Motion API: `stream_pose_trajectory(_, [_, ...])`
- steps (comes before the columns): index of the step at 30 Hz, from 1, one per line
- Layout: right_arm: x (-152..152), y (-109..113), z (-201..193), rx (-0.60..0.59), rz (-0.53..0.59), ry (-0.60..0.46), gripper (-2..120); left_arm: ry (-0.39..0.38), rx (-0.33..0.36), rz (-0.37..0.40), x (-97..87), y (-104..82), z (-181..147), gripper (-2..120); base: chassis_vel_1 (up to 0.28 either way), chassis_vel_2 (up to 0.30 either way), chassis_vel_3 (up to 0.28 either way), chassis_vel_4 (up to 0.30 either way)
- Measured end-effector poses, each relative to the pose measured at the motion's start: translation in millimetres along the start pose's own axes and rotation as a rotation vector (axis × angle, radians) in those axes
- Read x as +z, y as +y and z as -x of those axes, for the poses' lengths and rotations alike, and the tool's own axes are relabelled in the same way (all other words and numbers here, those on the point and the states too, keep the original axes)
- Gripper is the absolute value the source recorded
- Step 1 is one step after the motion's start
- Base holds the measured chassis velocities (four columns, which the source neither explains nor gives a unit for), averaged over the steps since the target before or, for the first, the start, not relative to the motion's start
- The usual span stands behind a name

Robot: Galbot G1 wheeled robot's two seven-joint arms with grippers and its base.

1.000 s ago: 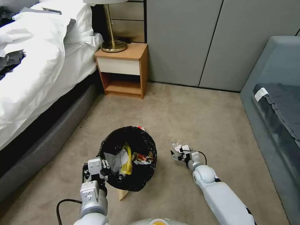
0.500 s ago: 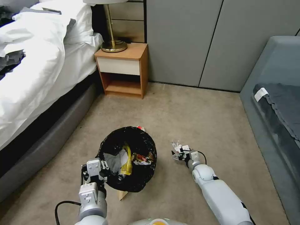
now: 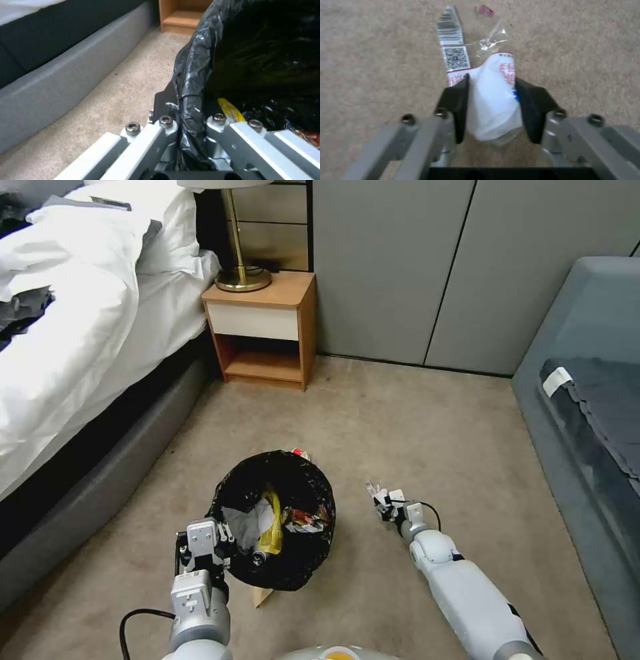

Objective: Pick up the trash bin, then pick up the garbage from the floor and place it into the trash bin.

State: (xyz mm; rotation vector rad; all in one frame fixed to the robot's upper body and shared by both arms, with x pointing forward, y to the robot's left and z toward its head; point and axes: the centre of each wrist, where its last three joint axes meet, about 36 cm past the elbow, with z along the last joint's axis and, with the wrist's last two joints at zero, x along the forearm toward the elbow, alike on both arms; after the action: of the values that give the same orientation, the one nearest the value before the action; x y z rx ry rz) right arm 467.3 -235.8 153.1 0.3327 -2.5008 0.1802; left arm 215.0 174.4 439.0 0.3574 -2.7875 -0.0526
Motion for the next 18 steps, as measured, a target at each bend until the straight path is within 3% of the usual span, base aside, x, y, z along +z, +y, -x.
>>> stream_pose_trajectory(8, [8.7, -2.0, 3.5, 0.01, 0.002, -0.001, 1, 0.002, -0.002, 0.001, 0.5, 0.3, -0.4, 3, 0.0, 0.0, 0.0, 0.0])
stream_pose_trajectory(18, [5.8, -3.8, 0.2, 0.011, 0.011, -0.039, 0, 0.0, 0.0, 0.002, -0.4, -1.5, -0.5, 3, 0.0, 0.0, 0.0, 0.0])
